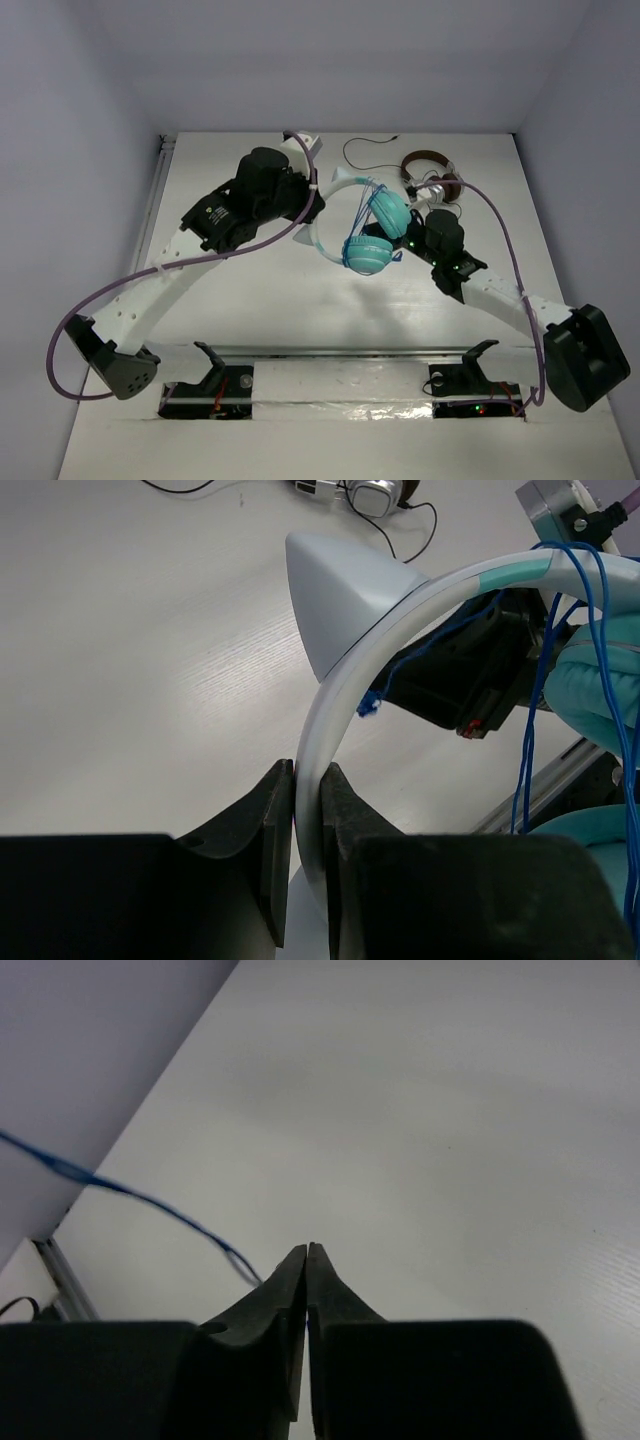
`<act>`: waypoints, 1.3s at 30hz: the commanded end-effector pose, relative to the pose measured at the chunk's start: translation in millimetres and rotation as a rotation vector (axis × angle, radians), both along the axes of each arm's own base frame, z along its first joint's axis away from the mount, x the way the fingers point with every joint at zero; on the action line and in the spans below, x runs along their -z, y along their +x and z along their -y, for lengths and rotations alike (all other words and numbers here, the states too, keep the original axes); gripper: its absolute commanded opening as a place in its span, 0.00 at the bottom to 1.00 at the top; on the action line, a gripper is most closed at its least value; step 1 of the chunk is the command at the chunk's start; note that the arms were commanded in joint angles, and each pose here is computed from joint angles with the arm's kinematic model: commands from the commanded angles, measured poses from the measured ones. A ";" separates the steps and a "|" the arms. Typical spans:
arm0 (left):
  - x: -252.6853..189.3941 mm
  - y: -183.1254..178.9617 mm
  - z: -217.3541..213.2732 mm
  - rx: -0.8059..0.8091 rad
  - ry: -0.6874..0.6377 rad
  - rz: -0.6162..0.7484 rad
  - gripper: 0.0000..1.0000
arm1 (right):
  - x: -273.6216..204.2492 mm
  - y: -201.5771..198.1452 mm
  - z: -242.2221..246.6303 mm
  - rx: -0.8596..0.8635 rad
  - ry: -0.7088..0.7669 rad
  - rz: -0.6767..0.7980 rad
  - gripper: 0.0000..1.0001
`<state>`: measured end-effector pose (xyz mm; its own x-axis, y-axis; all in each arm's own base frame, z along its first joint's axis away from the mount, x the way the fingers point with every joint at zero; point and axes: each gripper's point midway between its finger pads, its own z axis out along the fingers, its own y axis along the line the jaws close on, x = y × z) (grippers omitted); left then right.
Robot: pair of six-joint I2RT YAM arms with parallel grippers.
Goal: Wrap the headphones
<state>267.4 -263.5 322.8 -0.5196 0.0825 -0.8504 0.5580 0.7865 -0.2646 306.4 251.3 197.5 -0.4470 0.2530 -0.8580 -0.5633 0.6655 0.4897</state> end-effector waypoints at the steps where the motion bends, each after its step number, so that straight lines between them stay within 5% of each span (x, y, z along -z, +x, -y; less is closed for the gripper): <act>1: -47.7 10.1 -4.4 -0.044 -0.082 0.094 0.00 | -37.3 8.0 10.2 0.058 0.070 0.107 0.05; 6: -62.8 18.8 -6.0 -0.081 -0.096 0.129 0.00 | -39.5 8.1 20.6 0.114 0.062 0.093 0.04; 11: -66.2 30.7 -5.2 -0.132 -0.101 0.132 0.00 | -55.4 -16.0 8.1 -0.021 0.112 0.144 0.54; 14: -71.5 35.6 -4.8 -0.144 -0.120 0.136 0.00 | -51.2 -9.9 8.1 -0.007 0.097 0.148 0.64; 39: -85.3 28.1 14.0 -0.048 -0.198 0.081 0.00 | -31.1 53.2 -0.1 0.110 0.029 0.206 0.61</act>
